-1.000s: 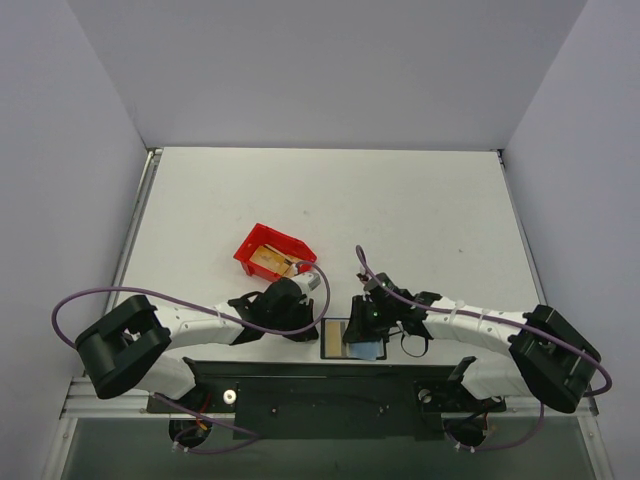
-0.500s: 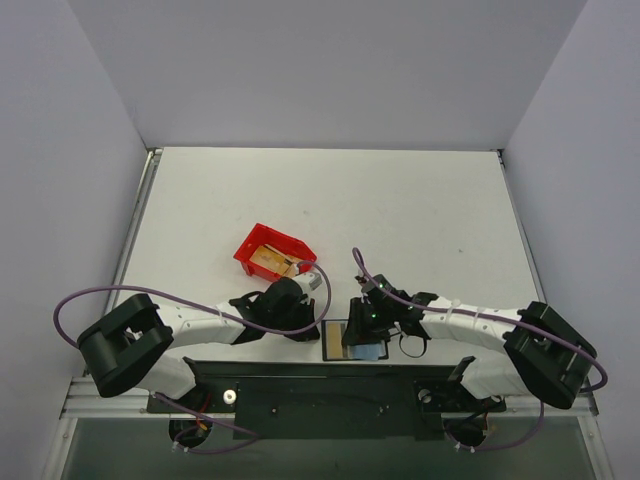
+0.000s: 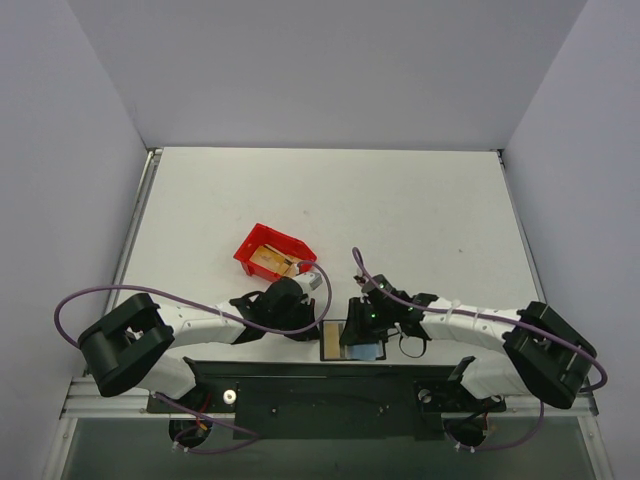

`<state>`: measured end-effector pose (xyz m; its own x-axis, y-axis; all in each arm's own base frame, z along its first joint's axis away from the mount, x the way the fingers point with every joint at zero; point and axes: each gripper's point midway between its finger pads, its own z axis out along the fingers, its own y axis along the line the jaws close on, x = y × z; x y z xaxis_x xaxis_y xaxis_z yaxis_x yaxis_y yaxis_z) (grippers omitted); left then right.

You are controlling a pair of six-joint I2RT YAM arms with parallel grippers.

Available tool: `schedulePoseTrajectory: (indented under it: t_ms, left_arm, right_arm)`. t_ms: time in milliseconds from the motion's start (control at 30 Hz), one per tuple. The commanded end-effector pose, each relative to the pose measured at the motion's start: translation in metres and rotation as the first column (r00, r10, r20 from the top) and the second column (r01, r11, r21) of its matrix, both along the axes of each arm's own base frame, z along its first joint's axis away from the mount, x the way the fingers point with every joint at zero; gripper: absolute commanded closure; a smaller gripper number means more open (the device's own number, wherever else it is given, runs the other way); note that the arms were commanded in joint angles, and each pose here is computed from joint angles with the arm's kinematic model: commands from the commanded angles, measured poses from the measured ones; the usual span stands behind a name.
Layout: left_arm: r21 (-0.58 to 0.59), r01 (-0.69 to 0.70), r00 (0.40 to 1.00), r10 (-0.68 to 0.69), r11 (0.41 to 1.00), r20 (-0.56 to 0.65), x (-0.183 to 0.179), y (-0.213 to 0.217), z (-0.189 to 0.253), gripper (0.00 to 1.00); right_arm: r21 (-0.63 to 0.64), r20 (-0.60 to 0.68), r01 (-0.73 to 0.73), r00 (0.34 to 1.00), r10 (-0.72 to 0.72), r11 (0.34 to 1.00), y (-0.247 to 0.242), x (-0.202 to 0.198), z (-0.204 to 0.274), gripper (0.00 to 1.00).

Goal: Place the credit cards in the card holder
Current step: Insert the credit card into the card holder, then turn over the card slot in the card holder.

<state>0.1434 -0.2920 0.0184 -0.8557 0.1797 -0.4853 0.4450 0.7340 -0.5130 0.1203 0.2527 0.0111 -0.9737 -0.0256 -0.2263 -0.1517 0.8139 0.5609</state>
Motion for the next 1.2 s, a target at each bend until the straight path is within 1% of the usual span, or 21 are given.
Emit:
schedulePoseTrajectory:
  t_ms: [0, 200, 233, 267, 333, 433, 733, 1067, 1167]
  left_arm:
    - [-0.013, 0.008, 1.0, -0.007, 1.0, 0.029, 0.005, -0.006, 0.007, 1.0]
    - [-0.023, -0.003, 0.999, 0.004, 1.0, 0.05, 0.012, -0.008, 0.013, 1.0]
    - [-0.021, 0.001, 0.999, 0.0, 1.0, 0.05, 0.011, -0.007, 0.013, 1.0]
    - [-0.021, -0.001, 0.999, 0.002, 1.0, 0.052, 0.013, -0.008, 0.013, 1.0]
    - [-0.022, -0.001, 0.999, 0.003, 1.0, 0.052, 0.013, -0.008, 0.014, 1.0]
    - [-0.021, 0.002, 0.999, -0.001, 1.0, 0.05, 0.013, -0.009, 0.013, 1.0]
    - [-0.02, 0.003, 0.999, -0.002, 1.0, 0.048, 0.013, -0.01, 0.012, 1.0]
    - [-0.018, 0.002, 0.999, -0.001, 1.0, 0.045, 0.013, -0.009, 0.012, 1.0]
    - [-0.019, 0.001, 0.999, 0.0, 1.0, 0.044, 0.013, -0.009, 0.012, 1.0]
  right_arm:
    - [0.009, 0.069, 0.007, 0.998, -0.007, 1.0, -0.003, 0.008, 0.014, 0.78]
    - [-0.006, 0.205, 0.094, 0.975, -0.091, 0.996, -0.021, 0.028, 0.037, 0.78]
    - [-0.039, 0.199, 0.11, 0.975, -0.1, 0.993, -0.03, 0.026, 0.034, 0.78]
    - [-0.046, 0.229, 0.146, 0.964, -0.132, 0.988, -0.036, 0.031, 0.037, 0.78]
    - [-0.087, 0.233, 0.195, 0.957, -0.171, 0.977, -0.05, 0.032, 0.036, 0.77]
    - [-0.129, 0.21, 0.212, 0.961, -0.182, 0.969, -0.061, 0.026, 0.031, 0.77]
    - [-0.161, 0.168, 0.218, 0.967, -0.191, 0.963, -0.067, 0.018, 0.018, 0.77]
    - [-0.177, 0.127, 0.209, 0.974, -0.188, 0.962, -0.066, 0.014, 0.005, 0.75]
    - [-0.149, 0.11, 0.204, 0.976, -0.189, 0.968, -0.062, 0.013, 0.003, 0.73]
